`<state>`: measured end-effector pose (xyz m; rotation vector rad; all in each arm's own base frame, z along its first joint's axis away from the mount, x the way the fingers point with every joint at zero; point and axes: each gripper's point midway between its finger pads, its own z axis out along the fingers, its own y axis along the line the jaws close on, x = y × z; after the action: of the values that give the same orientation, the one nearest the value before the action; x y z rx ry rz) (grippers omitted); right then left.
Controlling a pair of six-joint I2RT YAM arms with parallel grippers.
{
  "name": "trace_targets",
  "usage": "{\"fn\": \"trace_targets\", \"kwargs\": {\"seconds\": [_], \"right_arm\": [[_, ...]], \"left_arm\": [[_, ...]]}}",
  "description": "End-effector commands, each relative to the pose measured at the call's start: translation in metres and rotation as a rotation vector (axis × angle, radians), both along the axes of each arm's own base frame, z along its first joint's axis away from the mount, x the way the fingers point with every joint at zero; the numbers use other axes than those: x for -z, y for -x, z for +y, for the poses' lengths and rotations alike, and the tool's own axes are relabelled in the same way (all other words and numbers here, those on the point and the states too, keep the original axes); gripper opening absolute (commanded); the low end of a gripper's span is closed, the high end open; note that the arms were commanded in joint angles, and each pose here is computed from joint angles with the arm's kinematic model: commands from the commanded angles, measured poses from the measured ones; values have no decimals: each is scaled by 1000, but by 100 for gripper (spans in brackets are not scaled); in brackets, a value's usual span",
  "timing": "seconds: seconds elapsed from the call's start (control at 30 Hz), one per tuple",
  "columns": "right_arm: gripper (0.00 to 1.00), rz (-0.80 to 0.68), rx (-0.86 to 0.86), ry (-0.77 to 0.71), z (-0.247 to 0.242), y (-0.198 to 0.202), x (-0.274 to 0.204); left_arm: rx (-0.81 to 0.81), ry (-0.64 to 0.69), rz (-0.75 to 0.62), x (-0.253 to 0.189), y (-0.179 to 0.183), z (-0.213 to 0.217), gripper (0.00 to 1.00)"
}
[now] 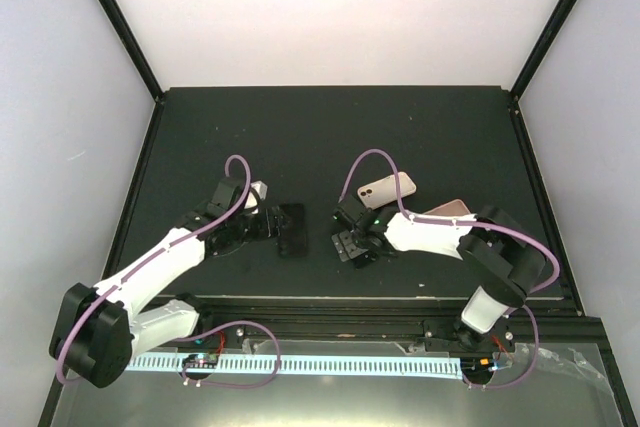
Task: Put the phone into the phone case
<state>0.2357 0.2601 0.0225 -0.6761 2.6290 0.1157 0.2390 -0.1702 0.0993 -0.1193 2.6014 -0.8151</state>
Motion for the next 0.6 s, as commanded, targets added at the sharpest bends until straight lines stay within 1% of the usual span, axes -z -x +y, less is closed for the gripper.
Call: {"fn": "trace_targets", "kwargs": {"seconds": [0.0,0.07,0.27,0.43,0.57], "right_arm": [[89,33,-14,-7,-5,3,10],[88,53,-25,-23,-2,8,15],[87,87,-9,13,-10,13,32],[81,87,-5,17,-11,13,34],[74,76,-12,22,-11,11,31]], "left_arm": [[-10,-16,-21,-1,-1,7,80],[-13,-14,-18,1,-2,7,79],[-14,-6,-8,4,-2,6,79],[-12,6,-12,1,-3,4,78],[-6,23,-17,-4,-5,2,77]]}}
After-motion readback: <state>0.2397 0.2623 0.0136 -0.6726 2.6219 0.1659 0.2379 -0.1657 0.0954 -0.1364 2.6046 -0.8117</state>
